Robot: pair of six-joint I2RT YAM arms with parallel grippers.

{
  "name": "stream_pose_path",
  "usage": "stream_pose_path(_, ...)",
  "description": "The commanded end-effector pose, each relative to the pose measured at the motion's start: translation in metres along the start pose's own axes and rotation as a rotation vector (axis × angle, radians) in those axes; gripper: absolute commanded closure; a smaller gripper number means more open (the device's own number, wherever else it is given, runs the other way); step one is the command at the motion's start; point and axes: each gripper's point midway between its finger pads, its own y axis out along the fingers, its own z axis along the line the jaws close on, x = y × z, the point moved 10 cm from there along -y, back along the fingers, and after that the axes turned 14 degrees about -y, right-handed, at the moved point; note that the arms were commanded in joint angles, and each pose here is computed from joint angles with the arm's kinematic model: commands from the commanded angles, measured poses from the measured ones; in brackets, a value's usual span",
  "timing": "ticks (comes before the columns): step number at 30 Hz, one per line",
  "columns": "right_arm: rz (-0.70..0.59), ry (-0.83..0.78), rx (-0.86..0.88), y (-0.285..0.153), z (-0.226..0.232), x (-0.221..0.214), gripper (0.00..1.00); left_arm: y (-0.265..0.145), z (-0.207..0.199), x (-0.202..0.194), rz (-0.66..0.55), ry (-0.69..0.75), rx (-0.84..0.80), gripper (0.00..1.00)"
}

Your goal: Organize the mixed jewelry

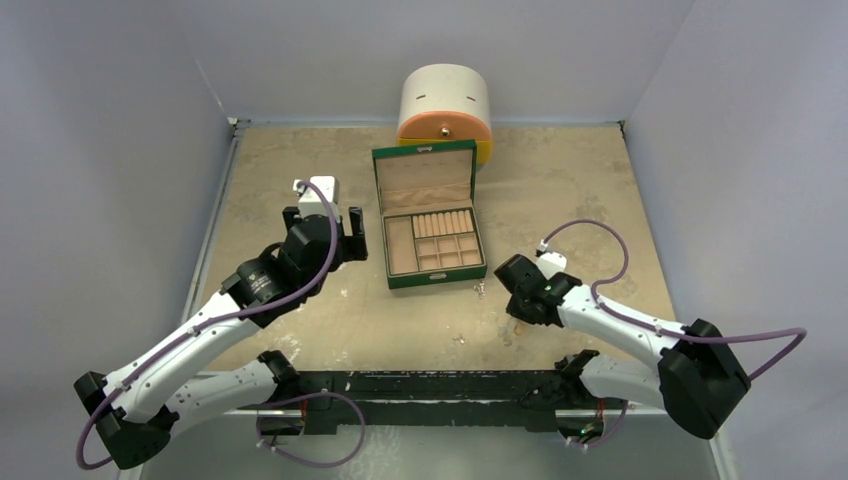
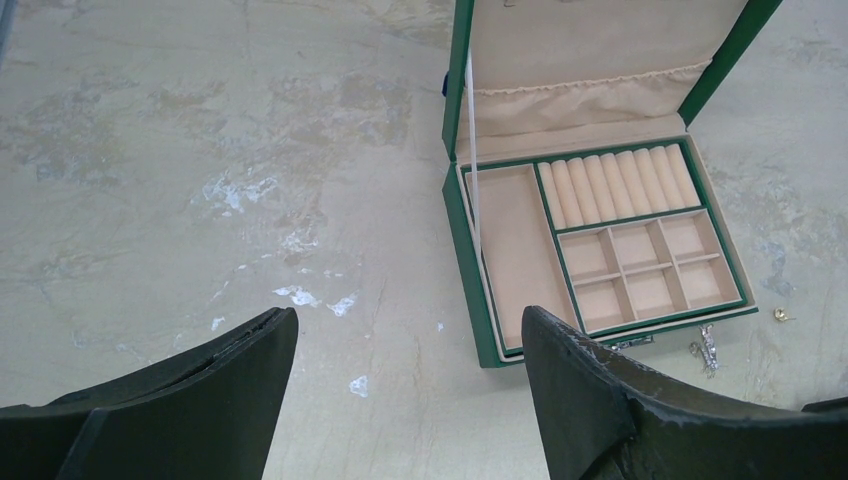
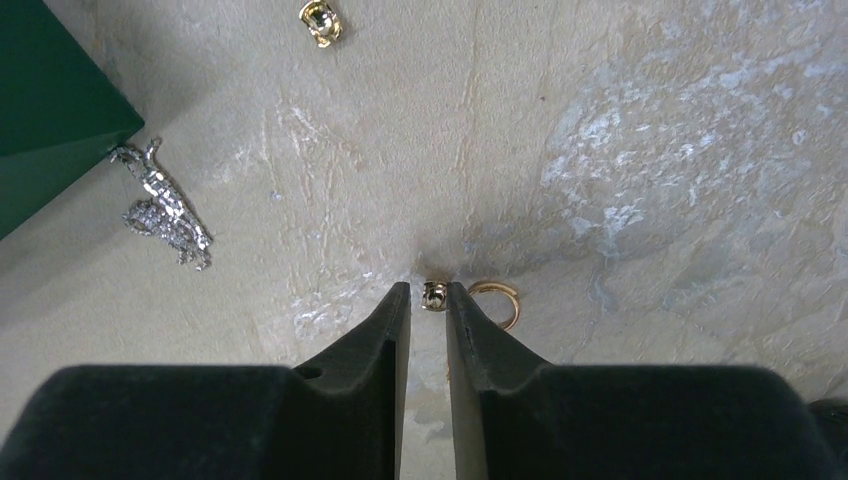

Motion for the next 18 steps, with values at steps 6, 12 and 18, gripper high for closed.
stream_pose_path(6, -0.034, 0.01, -0.03, 0.0061, -0.005, 0.0064, 0.84, 0.0033, -0.0002, 0.0024, -0.027, -0.01, 0.014, 0.18)
stream_pose_path(12, -0.011, -0.003, -0.03, 0.009, -0.0048, 0.0031, 0.85, 0.0039, -0.0003, 0.0022, -0.028, -0.007, 0.019, 0.18)
stream_pose_path(18, -0.01, -0.008, -0.03, 0.009, -0.0053, 0.0028, 0.84, 0.0039, -0.0001, 0.0022, -0.029, -0.005, 0.021, 0.18)
